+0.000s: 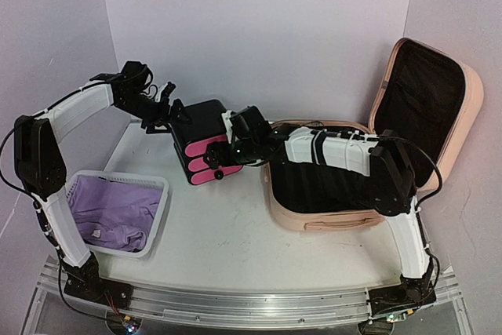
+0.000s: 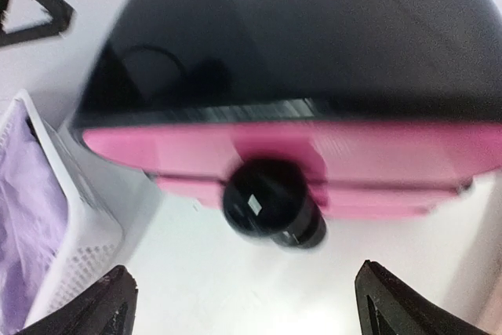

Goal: Open, take out, and arrange the luggage

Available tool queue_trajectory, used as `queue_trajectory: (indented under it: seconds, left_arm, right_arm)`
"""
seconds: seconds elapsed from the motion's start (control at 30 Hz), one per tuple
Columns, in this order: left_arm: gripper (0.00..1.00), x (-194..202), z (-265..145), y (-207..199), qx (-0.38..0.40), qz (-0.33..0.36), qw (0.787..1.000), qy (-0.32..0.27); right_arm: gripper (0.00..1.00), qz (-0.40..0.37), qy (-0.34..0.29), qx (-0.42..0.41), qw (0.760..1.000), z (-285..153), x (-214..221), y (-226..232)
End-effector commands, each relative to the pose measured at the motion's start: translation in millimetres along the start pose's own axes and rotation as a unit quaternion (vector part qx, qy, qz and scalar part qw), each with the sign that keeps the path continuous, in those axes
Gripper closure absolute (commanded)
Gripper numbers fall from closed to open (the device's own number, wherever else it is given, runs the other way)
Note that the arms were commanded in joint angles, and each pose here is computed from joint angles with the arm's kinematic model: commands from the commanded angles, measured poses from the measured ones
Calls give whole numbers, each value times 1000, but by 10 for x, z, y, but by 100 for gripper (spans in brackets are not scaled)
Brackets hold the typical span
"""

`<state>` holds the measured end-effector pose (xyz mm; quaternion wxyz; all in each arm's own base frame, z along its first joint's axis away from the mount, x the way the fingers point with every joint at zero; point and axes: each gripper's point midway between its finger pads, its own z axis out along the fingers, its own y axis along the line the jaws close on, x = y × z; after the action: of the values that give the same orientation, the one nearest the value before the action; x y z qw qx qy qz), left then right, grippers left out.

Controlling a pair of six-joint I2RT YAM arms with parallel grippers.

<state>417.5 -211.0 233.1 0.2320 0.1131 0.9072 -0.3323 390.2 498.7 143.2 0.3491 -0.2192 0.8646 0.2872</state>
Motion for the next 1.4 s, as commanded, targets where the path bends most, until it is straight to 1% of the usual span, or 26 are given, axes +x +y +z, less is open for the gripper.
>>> queue_trajectory:
  seconds: [0.0, 0.07, 0.13, 0.33, 0.47, 0.6, 0.77, 0.83, 0.9, 1.13, 1.37]
  left_arm:
    - [4, -157, -234, -127, 5, 22, 999, -41]
    - [4, -151, -226, -126, 7, 20, 999, -39]
    - [4, -153, -231, -123, 5, 20, 999, -40]
    - [4, -172, -288, -128, -3, 26, 999, -48]
    - [4, -173, -294, -131, -3, 26, 998, -49]
    - [4, -183, -318, -130, -1, 25, 998, -51]
    - [4, -195, -338, -123, 1, 22, 998, -53]
    - [4, -202, -345, -108, 1, 20, 998, -54]
    - [4, -207, -355, -100, 1, 19, 998, -55]
    - [3, -211, -351, -93, 3, 16, 998, -55]
    - [3, -205, -336, -78, 4, 14, 999, -53]
  right_arm:
    - [2, 14, -25, 17, 999, -366, -162, 5]
    - [2, 11, -18, 20, 1000, -334, -95, -29]
    - [3, 5, -24, 32, 999, -268, -89, -82]
    - [16, 6, -61, 48, 997, 21, -154, -175]
    - [25, 12, -81, 50, 995, 128, -215, -180]
    - [29, 15, -93, 54, 994, 202, -224, -202]
    - [39, 19, -99, 49, 994, 317, -239, -193]
    - [39, 24, -99, 51, 993, 354, -224, -199]
    - [43, 25, -103, 52, 993, 378, -233, -199]
    - [61, 39, -107, 48, 992, 419, -235, -188]
    - [63, 39, -105, 51, 992, 436, -208, -206]
